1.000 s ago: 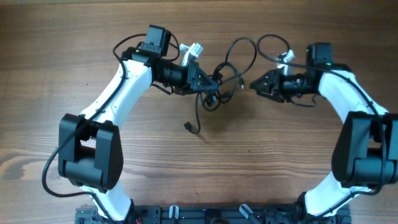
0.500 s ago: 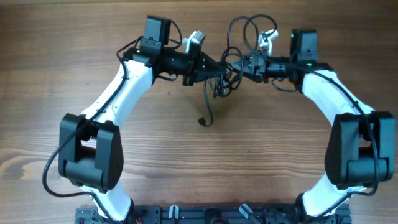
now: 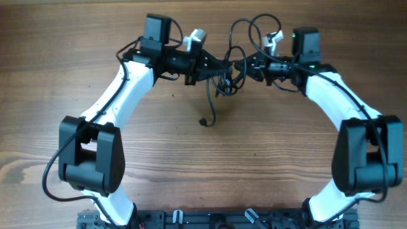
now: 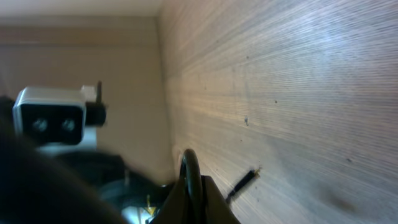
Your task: Untangle cables
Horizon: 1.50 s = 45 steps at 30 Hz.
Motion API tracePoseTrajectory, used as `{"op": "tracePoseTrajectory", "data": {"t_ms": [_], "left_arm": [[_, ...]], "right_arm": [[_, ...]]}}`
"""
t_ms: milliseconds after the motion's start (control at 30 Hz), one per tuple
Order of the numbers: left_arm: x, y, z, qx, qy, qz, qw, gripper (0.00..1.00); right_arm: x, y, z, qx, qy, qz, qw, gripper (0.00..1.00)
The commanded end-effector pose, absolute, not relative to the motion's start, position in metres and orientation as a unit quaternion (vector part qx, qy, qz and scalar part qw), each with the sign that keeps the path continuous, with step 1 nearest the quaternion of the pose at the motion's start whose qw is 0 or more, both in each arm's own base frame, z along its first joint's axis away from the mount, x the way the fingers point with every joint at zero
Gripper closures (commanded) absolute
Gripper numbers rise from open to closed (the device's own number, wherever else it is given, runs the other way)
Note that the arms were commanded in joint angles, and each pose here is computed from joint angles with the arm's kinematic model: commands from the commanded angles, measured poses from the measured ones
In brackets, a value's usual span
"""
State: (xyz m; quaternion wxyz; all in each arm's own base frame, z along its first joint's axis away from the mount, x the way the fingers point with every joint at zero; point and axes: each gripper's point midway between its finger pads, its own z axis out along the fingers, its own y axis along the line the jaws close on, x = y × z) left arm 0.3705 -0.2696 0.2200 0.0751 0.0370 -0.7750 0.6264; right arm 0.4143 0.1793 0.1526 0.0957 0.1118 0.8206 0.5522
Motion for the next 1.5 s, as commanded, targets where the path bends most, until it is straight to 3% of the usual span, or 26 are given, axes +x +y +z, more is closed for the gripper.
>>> {"op": "tracePoseTrajectory", "data": {"t_ms": [0,333,533,867,1033,1200,1300,1467], "left_arm": [[0.399,-0.239,0.212,0.058,-0.802,0.594,-0.008,0.96],[0.386,-0.208,0.152,0.078,-0.883,0.463,-0.022,0.96],[0.37,-0.196,0.134,0.052,-0.908,0.415,-0.013,0.96],[0.36,-0.185,0.122,0.042,-0.926,0.375,-0.004,0.96],[0.359,-0.184,0.122,0.042,-0.926,0.374,-0.002,0.96],[0.361,-0.185,0.122,0.04,-0.926,0.376,-0.006,0.96],[0.36,-0.187,0.124,0.032,-0.923,0.383,-0.006,0.96],[0.342,-0.222,0.174,-0.114,-0.833,0.54,-0.034,0.96]], "right_arm": [[0.407,0.148,0.196,0.067,0.817,0.548,0.164,0.96],[0.365,0.12,0.28,-0.024,0.722,0.673,0.158,0.96],[0.371,0.089,0.319,-0.054,0.701,0.687,0.182,0.96],[0.397,0.043,0.323,-0.002,0.707,0.662,0.248,0.95],[0.417,0.013,0.311,0.061,0.707,0.647,0.28,0.67],[0.408,0.05,0.305,0.002,0.71,0.657,0.254,0.46],[0.413,0.072,0.284,0.013,0.722,0.646,0.248,0.44],[0.421,0.086,0.212,0.093,0.801,0.543,0.234,0.43]]}}
